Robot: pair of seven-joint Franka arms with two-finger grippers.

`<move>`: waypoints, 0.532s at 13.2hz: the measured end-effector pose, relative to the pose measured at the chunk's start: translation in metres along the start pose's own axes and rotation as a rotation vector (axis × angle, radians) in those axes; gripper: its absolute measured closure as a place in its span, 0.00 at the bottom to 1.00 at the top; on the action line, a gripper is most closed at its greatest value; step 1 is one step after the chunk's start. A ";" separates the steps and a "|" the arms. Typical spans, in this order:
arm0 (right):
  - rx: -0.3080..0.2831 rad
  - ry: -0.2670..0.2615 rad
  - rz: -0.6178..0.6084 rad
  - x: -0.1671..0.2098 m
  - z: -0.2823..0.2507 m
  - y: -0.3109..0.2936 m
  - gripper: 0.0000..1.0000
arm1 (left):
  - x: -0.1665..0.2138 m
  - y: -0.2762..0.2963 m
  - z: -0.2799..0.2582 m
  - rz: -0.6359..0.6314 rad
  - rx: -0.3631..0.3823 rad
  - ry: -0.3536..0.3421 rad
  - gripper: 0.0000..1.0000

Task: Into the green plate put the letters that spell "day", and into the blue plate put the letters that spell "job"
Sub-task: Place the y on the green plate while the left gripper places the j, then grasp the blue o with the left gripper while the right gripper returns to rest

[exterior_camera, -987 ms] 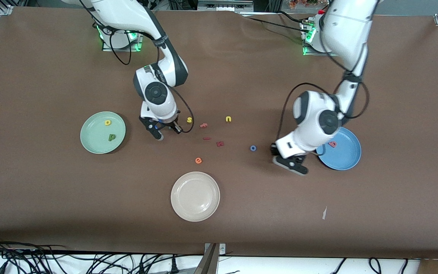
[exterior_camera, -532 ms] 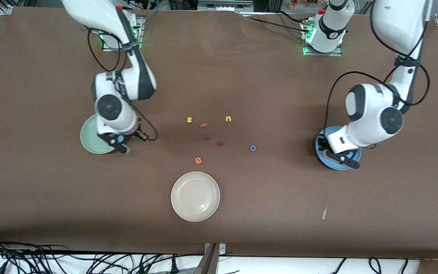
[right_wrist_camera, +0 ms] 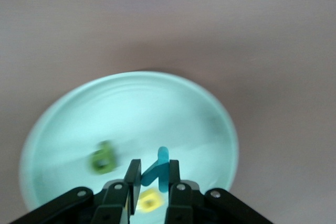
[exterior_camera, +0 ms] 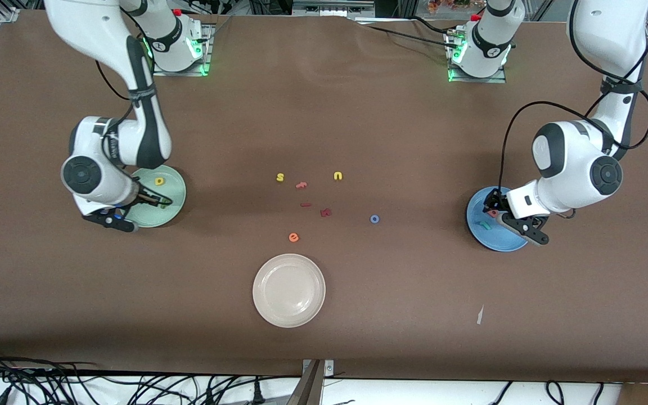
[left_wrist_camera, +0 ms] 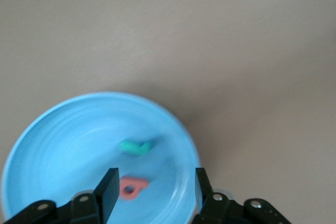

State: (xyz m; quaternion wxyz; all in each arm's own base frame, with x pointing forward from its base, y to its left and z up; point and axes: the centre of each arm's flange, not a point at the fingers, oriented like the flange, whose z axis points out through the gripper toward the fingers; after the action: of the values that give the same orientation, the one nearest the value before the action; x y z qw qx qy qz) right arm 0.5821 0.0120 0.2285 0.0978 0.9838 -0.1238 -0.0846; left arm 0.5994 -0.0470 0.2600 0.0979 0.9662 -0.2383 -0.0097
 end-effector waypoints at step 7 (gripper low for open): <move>0.049 0.003 -0.060 0.014 -0.068 -0.022 0.06 | 0.080 0.178 0.059 -0.120 -0.099 0.093 0.33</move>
State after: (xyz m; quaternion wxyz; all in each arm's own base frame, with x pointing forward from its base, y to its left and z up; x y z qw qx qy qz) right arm 0.6137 0.0407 0.2871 0.0714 0.9893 -0.0963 -0.0829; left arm 0.5846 -0.2495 0.2388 0.1556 0.9722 -0.1742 0.0175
